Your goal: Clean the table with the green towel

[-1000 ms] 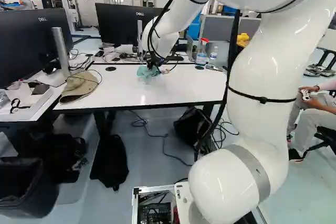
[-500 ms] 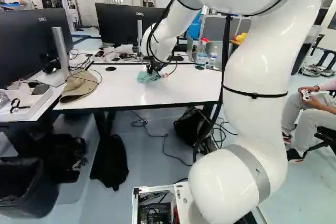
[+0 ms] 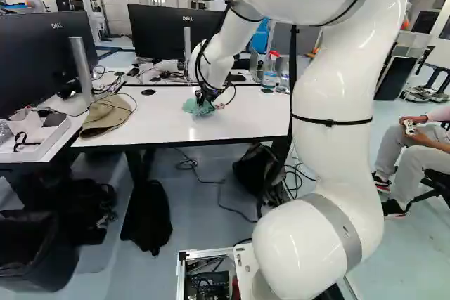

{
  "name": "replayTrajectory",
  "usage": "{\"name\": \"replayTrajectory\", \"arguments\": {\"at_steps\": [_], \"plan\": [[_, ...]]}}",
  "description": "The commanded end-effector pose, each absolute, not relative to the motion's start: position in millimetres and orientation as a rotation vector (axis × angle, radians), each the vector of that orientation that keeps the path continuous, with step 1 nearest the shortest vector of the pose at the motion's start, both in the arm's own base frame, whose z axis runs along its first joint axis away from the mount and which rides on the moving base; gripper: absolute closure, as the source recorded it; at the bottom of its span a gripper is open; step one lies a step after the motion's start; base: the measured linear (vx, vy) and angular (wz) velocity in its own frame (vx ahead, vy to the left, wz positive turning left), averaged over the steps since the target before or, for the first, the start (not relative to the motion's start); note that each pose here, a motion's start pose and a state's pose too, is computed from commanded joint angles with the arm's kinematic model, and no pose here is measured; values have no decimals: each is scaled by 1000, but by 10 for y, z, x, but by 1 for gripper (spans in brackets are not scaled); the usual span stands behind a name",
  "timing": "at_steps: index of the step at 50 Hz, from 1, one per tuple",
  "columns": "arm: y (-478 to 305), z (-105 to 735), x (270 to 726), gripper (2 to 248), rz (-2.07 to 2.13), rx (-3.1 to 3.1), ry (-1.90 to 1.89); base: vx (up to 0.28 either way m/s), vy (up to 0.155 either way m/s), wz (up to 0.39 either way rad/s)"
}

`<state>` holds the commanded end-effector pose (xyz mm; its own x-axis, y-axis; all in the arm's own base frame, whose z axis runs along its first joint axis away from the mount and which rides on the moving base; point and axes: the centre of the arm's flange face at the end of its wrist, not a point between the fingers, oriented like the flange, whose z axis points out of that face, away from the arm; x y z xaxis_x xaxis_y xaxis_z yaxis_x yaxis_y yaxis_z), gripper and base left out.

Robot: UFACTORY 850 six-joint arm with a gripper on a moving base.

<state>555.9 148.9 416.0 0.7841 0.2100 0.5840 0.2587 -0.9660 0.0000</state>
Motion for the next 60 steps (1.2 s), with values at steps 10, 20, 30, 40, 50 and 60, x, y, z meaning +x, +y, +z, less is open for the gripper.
{"name": "replayTrajectory", "arguments": {"at_steps": [10,20,30,40,50,60], "plan": [[1493,4108,5573,199,-920,-2896,-381,0,0,0],[1494,4108,5572,199,-920,-2896,-381,0,0,0],[1545,4113,5459,199,-910,-2893,-401,0,0,0],[1648,4117,5351,199,-901,-2884,-434,0,0,0],[1815,4113,5384,199,-904,-2869,-471,0,0,0],[1993,4108,5420,199,-907,-2852,-508,0,0,0]]}}
